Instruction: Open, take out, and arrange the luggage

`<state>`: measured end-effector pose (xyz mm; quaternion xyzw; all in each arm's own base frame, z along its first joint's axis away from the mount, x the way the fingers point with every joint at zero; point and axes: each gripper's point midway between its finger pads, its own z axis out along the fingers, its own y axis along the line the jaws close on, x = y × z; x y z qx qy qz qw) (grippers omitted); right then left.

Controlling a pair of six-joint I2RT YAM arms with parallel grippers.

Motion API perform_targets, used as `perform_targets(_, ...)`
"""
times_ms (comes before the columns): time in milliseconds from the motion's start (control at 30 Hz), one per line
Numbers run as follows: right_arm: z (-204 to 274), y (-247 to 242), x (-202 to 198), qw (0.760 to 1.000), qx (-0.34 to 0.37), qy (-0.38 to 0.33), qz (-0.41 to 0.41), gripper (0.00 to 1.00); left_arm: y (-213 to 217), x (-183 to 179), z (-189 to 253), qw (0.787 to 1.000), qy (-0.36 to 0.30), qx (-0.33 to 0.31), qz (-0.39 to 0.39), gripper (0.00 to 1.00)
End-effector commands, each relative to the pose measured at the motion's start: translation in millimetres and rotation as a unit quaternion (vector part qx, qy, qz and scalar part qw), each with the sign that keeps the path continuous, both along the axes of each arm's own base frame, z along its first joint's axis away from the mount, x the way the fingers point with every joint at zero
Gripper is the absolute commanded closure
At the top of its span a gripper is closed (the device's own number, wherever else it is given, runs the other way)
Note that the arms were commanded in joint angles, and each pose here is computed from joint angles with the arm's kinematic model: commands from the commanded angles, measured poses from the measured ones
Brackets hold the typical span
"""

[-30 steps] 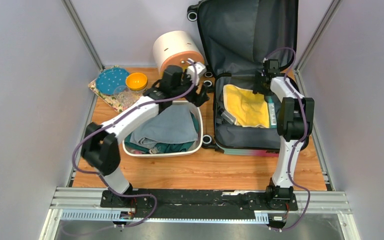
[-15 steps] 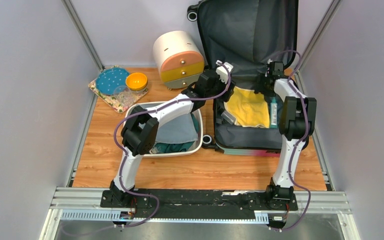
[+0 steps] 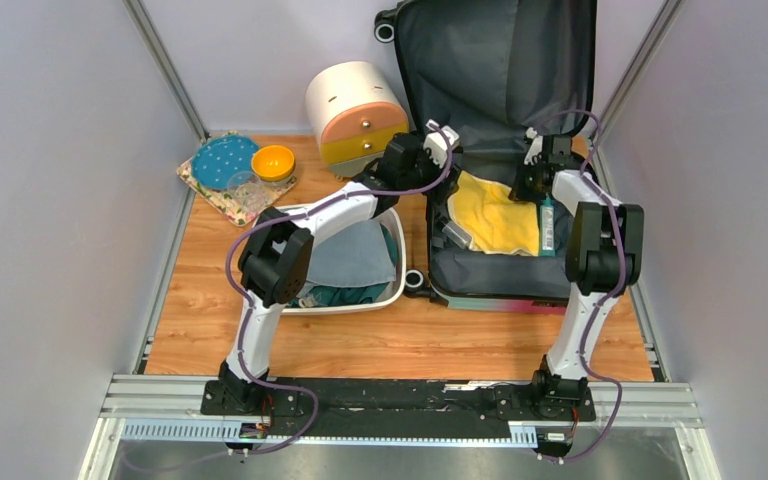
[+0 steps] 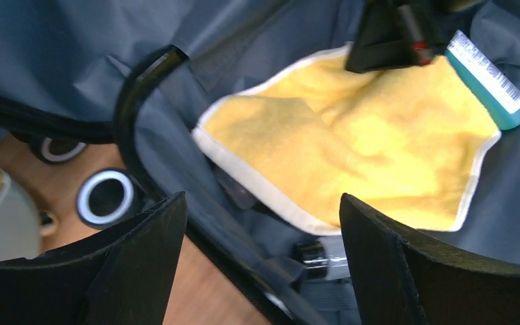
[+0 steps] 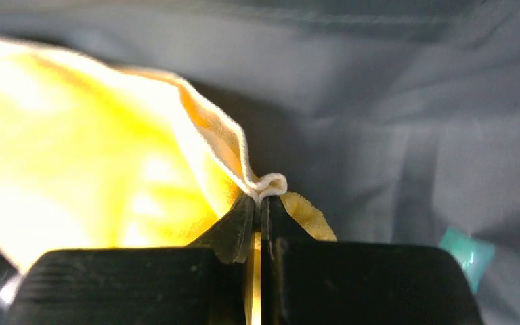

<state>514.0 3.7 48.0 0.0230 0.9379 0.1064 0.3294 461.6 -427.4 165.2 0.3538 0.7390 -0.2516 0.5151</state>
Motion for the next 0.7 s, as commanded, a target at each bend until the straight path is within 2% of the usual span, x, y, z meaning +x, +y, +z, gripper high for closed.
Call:
perform_targets(0, 77.0, 23.1, -10.4, 0.99, 0.001, -0.101, 0.103, 1.0, 1.0, 13.7, 29.5, 0.997, -0.055, 0.002, -0.06, 0.1)
perform_targets(133, 86.2, 37.1, -37.5, 0.981, 0.009, -0.107, 0.164, 1.0, -3.4, 12.9, 18.3, 0.994, -0.063, 0.014, -0.083, 0.1)
perform_targets(267, 98.5, 54.0, -67.7, 0.963, 0.02, -0.118, 0.243, 1.0, -7.6, -1.3, 13.9, 0.983, -0.112, 0.022, -0.145, 0.09)
perform_targets(300, 102.1, 60.0, -74.8, 0.952, 0.019, -0.127, 0.278, 1.0, -7.3, -4.6, 12.5, 0.98, -0.122, 0.022, -0.157, 0.09)
perform_targets(333, 98.3, 64.1, -88.0, 0.948, 0.024, -0.111, 0.299, 1.0, -7.9, -9.2, 10.8, 0.976, -0.131, 0.024, -0.173, 0.09)
perform_targets(533, 89.2, 71.6, -149.1, 0.904, 0.006, -0.086, 0.418, 1.0, -8.6, -36.5, 3.3, 0.945, -0.181, 0.053, -0.268, 0.08)
perform_targets(667, 94.4, 73.0, -176.3, 0.883, -0.013, -0.1, 0.458, 1.0, -6.9, -50.1, -7.2, 0.915, -0.238, 0.088, -0.314, 0.05)
